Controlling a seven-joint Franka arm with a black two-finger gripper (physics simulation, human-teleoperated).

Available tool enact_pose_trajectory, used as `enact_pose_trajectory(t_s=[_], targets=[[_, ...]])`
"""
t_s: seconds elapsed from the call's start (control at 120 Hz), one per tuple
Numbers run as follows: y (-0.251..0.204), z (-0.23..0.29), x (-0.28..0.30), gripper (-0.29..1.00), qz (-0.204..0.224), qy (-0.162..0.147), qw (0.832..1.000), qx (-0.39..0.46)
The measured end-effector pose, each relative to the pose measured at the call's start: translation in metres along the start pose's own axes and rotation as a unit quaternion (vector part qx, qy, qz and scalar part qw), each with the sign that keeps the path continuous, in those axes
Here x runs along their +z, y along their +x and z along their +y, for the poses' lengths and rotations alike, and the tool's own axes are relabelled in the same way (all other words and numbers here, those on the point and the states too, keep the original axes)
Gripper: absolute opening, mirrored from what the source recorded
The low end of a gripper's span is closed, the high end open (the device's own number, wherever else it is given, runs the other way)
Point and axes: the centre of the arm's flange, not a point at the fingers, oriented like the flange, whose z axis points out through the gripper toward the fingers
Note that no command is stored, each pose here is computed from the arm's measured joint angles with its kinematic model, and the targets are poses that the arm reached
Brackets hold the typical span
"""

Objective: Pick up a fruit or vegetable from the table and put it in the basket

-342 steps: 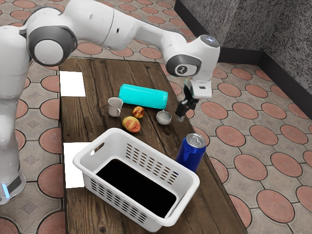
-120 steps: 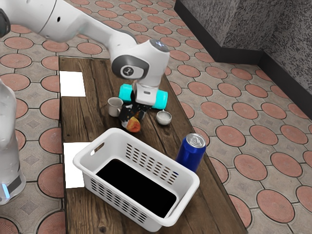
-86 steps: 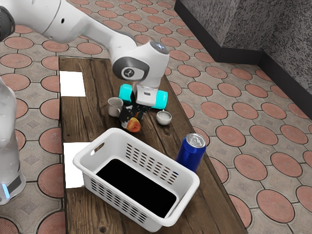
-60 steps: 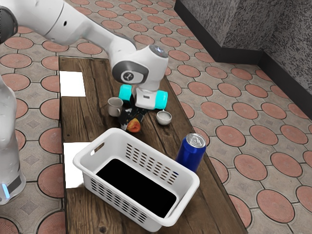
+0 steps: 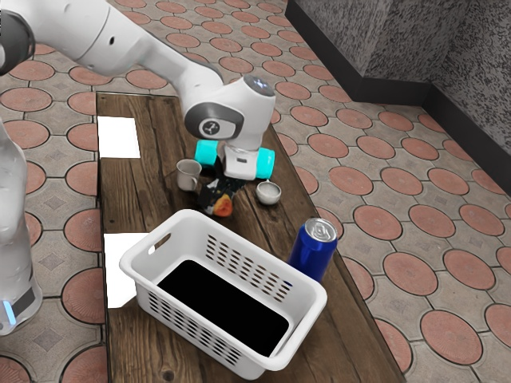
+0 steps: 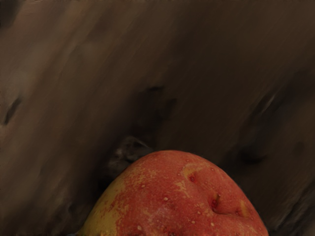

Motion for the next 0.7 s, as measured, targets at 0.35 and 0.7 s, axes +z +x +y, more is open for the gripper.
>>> enact_pose_trajectory(t_s=[0.35, 0.7], targets=[[0.005, -0.01, -0.033, 0.37, 0.015, 0.041, 0.999, -0.008], [0.048, -0.013, -0.136, 0.37, 0.065, 0.13, 0.989, 0.017]])
